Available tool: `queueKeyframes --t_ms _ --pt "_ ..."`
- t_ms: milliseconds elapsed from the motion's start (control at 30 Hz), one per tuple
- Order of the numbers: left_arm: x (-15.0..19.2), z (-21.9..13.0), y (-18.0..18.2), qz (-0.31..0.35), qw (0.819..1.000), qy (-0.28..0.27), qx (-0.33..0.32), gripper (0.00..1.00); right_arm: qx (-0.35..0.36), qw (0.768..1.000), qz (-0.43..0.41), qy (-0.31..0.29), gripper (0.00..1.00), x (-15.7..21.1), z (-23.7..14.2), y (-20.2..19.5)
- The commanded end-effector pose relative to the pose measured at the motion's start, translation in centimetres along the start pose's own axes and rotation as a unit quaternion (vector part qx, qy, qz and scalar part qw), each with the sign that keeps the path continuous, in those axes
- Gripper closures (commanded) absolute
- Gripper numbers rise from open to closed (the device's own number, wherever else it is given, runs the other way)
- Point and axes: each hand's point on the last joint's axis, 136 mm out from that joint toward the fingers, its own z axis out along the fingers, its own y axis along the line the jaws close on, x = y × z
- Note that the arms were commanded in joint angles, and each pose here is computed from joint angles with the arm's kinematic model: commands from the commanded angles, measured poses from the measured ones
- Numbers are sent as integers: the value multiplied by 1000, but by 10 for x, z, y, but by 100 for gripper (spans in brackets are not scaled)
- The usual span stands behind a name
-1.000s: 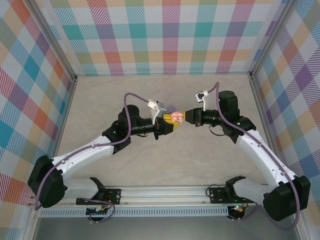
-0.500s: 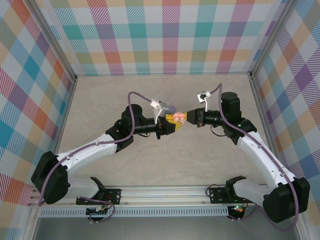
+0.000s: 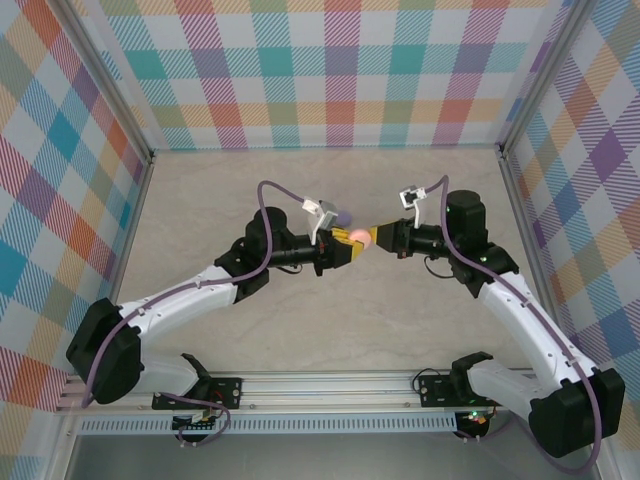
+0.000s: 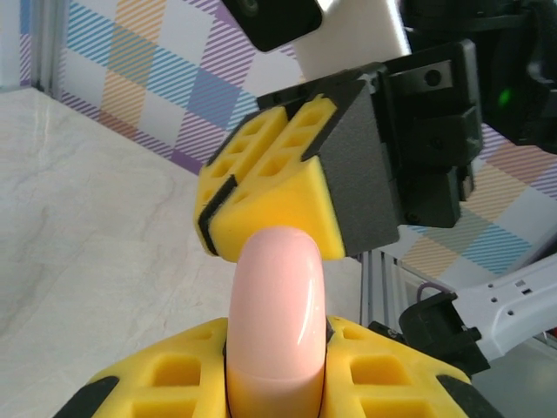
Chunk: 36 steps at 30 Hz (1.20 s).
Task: Insert wireless bluetooth earbuds into charging case
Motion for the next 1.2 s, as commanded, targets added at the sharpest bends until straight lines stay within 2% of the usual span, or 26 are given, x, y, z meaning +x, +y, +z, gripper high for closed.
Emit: queueKeyframes --t_ms 0,100,300,533,667,867,1167 --pt "-2 -2 37 -38 997 0 -71 88 56 998 -6 10 83 -1 -2 -11" --pt "7 -6 59 -63 990 16 -122 87 137 990 26 30 84 5 -1 -45" --pt "28 -23 105 -114 965 43 -231 88 236 967 79 64 83 28 4 -97" --pt "75 -51 160 -220 906 112 -344 84 291 944 114 106 84 54 9 -131" --pt "95 -54 177 -260 893 117 -348 82 295 941 119 118 82 60 12 -136" --pt "127 -40 196 -331 880 140 -311 81 293 940 122 126 81 63 13 -136" --pt "150 -8 210 -381 875 145 -261 80 293 939 121 133 80 66 12 -136"
